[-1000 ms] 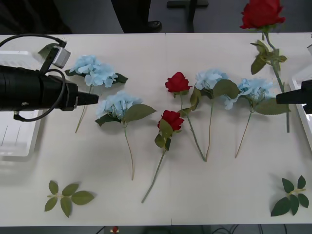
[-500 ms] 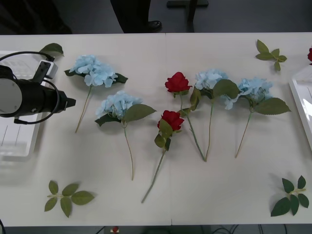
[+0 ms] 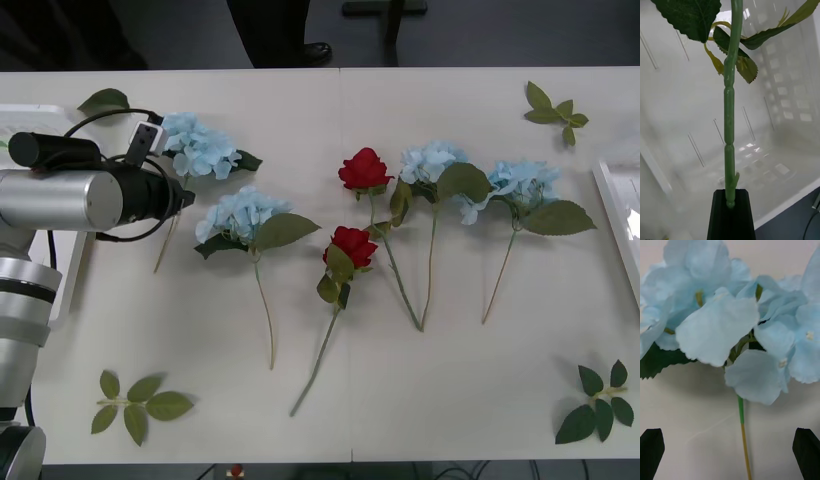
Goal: Place the red flowers into the right box and the blue flowers into the left box. If a person shows an open palm, hand one flower to the person first, then continue sorting.
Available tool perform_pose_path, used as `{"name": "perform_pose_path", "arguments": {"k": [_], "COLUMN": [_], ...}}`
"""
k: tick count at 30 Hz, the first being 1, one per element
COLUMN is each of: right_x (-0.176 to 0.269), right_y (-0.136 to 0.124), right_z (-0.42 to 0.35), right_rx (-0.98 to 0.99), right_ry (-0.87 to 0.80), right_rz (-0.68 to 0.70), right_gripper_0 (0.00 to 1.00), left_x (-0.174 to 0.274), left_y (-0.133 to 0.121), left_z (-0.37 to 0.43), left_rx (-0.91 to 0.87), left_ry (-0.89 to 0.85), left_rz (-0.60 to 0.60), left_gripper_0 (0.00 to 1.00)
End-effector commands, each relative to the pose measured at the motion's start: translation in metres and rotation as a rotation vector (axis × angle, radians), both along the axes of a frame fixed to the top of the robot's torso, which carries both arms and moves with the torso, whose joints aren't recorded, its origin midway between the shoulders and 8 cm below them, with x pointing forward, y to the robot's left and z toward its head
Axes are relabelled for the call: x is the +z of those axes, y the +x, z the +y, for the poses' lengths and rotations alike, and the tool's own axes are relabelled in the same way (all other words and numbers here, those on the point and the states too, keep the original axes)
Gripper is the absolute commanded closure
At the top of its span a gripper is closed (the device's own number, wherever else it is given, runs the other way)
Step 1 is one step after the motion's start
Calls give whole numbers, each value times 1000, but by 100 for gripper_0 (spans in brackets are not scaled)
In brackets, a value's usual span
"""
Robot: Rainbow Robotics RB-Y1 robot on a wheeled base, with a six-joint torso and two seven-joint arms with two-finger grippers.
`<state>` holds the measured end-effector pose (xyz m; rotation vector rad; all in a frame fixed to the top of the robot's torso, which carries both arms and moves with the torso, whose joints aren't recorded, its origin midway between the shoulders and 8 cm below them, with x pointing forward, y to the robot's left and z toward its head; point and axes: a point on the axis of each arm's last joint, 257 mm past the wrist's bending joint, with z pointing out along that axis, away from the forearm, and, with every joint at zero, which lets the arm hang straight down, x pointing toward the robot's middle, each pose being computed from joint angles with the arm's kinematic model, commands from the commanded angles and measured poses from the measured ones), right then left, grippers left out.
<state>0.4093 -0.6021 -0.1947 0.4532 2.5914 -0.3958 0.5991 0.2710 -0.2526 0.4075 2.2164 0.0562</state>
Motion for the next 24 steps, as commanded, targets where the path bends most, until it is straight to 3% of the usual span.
{"name": "perform_pose_path", "arguments": {"k": [1, 11, 14, 16, 17, 18, 20, 21, 24], "right_x": [7, -22, -22, -23, -23, -23, -23, -24, -21], "right_y": [4, 21, 21, 21, 21, 21, 21, 22, 24], "right_z": [-26, -35, -34, -34, -34, -34, -33, -32, -26], "right_rx": [-27, -9, -6, -3, -2, -1, 0, 3, 17], "right_ry": [-47, -70, -72, -74, -74, -72, -68, -65, -48], "right_rz": [-25, -44, -43, -41, -39, -39, -41, -42, -47], "right_gripper_0": [100, 100, 93, 72, 42, 26, 7, 1, 0], "left_x": [23, 10, 7, 5, 5, 3, 2, 1, 0], "left_y": [16, 31, 34, 37, 40, 40, 41, 42, 41], "left_z": [-5, -20, -24, -25, -26, -27, -27, -27, -27], "left_rx": [16, 0, 0, 5, 4, 6, 7, 8, 7], "left_ry": [-7, 13, 11, 9, 11, 11, 15, 17, 21], "left_rz": [-43, -53, -54, -58, -62, -59, -57, -56, -53], "left_gripper_0": [0, 0, 0, 0, 0, 0, 0, 0, 7]}}
